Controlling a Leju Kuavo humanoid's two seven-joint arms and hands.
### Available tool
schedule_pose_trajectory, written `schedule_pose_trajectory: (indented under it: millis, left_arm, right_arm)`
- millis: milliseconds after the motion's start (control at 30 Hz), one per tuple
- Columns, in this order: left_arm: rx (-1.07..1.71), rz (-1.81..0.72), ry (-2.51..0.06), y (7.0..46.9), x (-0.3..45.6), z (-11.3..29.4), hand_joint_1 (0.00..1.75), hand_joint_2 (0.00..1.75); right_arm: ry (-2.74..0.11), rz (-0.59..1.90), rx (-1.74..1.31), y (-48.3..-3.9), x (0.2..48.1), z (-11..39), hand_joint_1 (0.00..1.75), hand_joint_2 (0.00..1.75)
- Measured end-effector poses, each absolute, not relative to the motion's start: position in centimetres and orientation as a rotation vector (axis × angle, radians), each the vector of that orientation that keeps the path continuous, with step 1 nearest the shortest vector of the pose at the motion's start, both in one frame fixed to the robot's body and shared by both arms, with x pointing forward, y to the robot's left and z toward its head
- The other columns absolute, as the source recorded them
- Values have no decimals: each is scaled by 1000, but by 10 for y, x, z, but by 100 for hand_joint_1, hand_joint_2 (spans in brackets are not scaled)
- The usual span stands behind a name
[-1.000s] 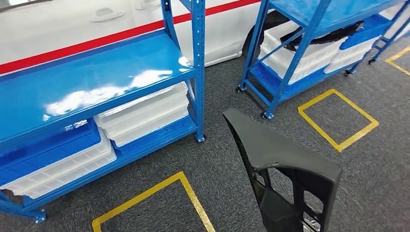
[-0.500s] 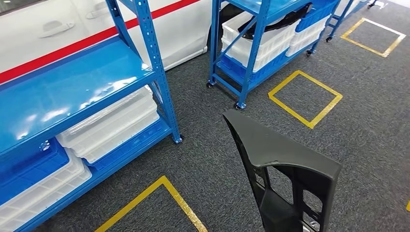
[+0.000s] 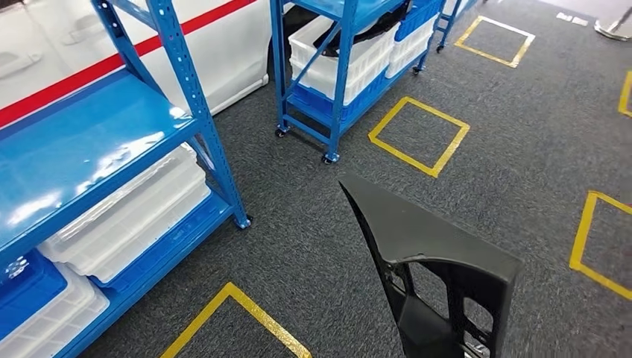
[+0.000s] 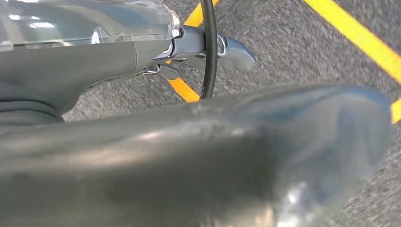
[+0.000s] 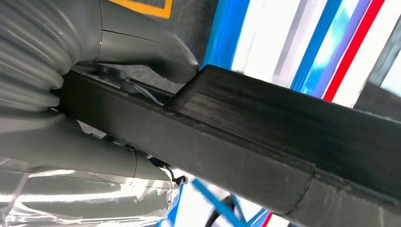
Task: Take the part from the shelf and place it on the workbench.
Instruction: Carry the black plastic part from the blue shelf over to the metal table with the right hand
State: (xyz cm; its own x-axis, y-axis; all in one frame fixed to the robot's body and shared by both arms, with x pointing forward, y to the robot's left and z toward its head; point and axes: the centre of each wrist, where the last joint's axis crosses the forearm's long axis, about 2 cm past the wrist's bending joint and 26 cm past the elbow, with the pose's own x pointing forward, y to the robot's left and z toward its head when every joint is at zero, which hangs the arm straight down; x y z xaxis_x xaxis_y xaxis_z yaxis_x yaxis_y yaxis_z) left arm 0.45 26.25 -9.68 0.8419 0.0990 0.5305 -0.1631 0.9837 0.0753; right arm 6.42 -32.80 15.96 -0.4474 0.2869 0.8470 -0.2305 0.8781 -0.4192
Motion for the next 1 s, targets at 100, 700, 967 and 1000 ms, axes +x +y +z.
schedule_pose_trajectory:
  millis: [100,700,967,1000]
  left_arm:
    - [118,139,-554,262,5,-97,0,0]
    - [112,141,-555,260,6,-97,0,0]
    - [111,141,-556,260,7,-97,0,0]
    - [111,141,-555,260,6,-97,0,0]
  right_arm:
    - [-1947,585,-41,-327,64,159,175,175]
    - [-1949,585,-41,-326,67,158,175,175]
    - [-1951,578,-42,-325,67,157,175,175]
    - [-1953,577,-43,-325,68,157,175,175]
